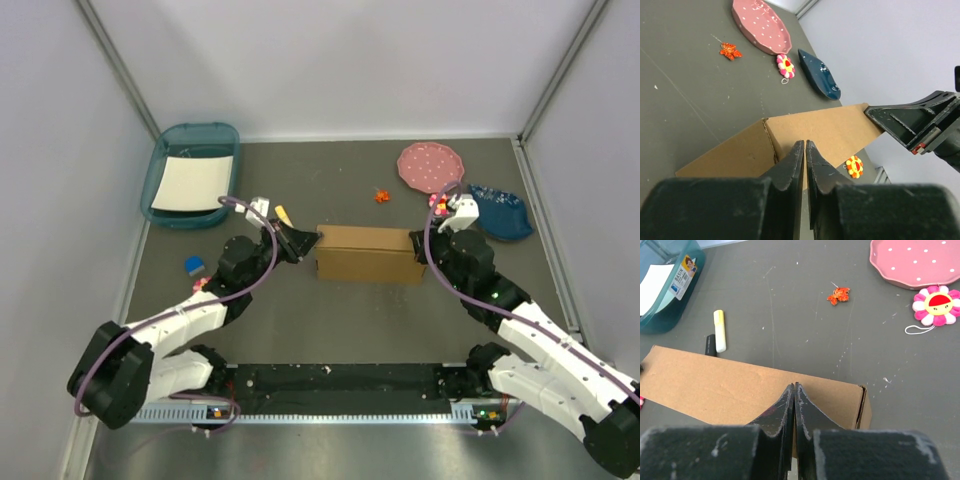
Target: Fold the paper box
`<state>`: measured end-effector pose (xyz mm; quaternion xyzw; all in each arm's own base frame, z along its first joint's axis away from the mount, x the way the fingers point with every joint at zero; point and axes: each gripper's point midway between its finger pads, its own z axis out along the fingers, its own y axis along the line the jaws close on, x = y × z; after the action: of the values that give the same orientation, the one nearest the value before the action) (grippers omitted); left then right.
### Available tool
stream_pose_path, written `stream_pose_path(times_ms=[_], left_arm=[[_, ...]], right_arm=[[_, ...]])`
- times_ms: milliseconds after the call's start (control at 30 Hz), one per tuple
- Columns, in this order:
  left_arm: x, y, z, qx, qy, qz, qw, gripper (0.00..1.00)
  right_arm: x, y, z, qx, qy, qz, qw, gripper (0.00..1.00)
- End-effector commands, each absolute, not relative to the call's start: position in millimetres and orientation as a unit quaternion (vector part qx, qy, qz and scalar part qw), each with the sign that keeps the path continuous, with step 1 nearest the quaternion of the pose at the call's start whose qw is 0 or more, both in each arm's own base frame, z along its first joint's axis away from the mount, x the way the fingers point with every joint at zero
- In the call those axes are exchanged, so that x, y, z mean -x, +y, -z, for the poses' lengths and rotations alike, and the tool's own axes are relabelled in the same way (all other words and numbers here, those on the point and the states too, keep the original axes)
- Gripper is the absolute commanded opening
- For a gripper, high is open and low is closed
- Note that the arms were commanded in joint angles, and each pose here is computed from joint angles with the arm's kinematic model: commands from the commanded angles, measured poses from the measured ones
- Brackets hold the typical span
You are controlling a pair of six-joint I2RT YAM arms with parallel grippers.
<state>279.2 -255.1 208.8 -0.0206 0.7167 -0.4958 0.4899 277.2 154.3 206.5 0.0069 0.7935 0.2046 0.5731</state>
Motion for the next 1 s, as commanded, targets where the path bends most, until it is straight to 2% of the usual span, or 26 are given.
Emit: stream_pose_path(times_ms=[0, 233, 367, 867, 967], left_arm=[[-258, -258, -154, 0.016, 0.758, 0.495, 0.424, 0.11], [-276, -238, -244, 0.035, 0.685, 0.491, 0.537, 0.15], [-275, -247, -270, 0.015, 0.677, 0.506, 0.533, 0.18], [-260, -318, -192, -0.088, 0.744, 0.535, 0.391, 0.18], [-264, -317, -182, -0.079, 0.757, 0.521, 0.387, 0.18]], right_arm=[[-267, 148, -180, 0.01, 0.829, -0.172, 0.533, 0.0], [-268, 146, -182, 0.009, 0.828, -0.168, 0.536, 0.0], [-267, 147, -181, 0.007, 0.828, -0.17, 0.534, 0.0], [-268, 146, -185, 0.006, 0.828, -0.168, 0.535, 0.0], [-268, 142, -192, 0.003, 0.825, -0.163, 0.541, 0.0]])
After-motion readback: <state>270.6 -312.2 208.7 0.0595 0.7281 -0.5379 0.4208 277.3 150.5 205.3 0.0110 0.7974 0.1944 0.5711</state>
